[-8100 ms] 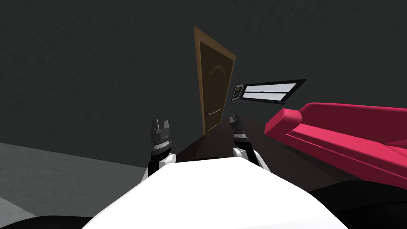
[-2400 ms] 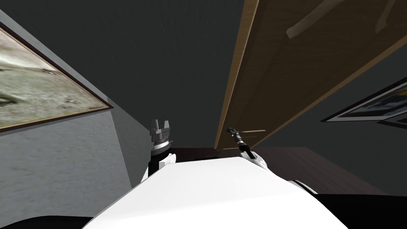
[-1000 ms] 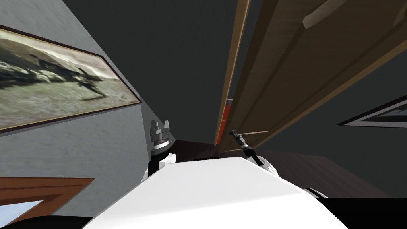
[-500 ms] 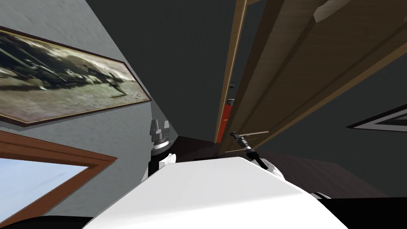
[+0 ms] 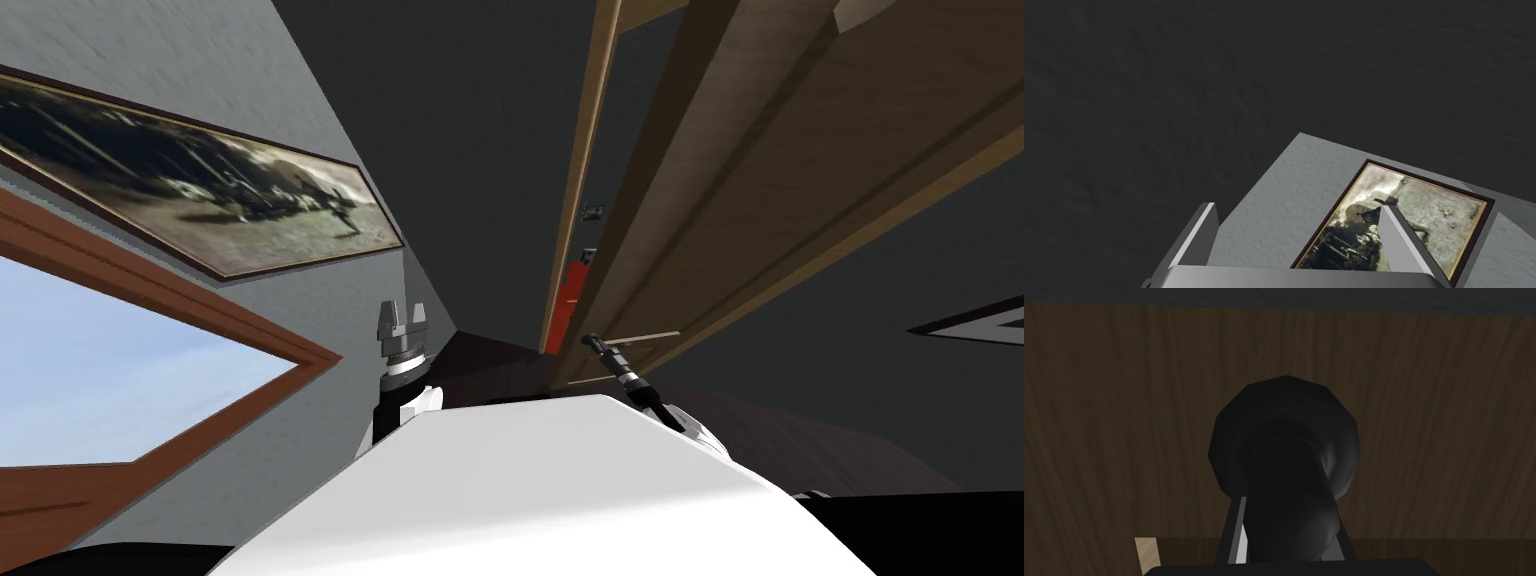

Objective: Pull the door open

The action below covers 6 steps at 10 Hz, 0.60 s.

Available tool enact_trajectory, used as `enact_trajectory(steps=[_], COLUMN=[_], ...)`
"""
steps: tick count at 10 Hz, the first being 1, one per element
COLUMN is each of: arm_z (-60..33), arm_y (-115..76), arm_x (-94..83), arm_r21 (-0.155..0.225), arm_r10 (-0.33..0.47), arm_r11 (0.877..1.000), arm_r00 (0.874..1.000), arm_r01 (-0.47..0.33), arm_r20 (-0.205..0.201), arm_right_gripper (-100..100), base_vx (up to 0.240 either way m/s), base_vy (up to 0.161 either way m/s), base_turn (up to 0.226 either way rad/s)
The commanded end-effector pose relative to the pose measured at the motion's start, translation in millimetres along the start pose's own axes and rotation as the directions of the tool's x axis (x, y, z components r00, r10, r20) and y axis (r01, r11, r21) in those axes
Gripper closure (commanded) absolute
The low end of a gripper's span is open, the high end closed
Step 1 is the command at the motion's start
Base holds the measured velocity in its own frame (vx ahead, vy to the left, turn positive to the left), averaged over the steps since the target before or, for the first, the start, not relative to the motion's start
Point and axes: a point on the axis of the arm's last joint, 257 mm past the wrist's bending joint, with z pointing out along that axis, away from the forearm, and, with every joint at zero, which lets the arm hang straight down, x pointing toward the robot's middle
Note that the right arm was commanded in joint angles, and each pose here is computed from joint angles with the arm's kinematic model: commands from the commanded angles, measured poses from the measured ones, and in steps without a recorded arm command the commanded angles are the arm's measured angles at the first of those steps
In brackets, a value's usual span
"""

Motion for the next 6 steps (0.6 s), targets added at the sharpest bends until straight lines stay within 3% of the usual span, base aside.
enact_trajectory(steps=[1, 5, 6], arm_z=[-9.0, -24.8, -21.5], arm_y=[-0.7, 0.5, -0.1], arm_x=[-2.1, -5.9, -2.3], arm_r21=[0.001, 0.0, -0.001], arm_r10=[-0.002, -0.004, 0.0], arm_r11=[1.0, 1.0, 1.0], arm_r00=[1.0, 1.0, 1.0], arm_r01=[0.002, 0.004, 0.0], arm_r20=[-0.008, -0.029, -0.03], arm_right_gripper=[100, 100, 100], base_vx=[-0.216, -0.232, -0.118], base_vy=[-0.06, -0.095, -0.034], base_turn=[0.185, 0.162, 0.03])
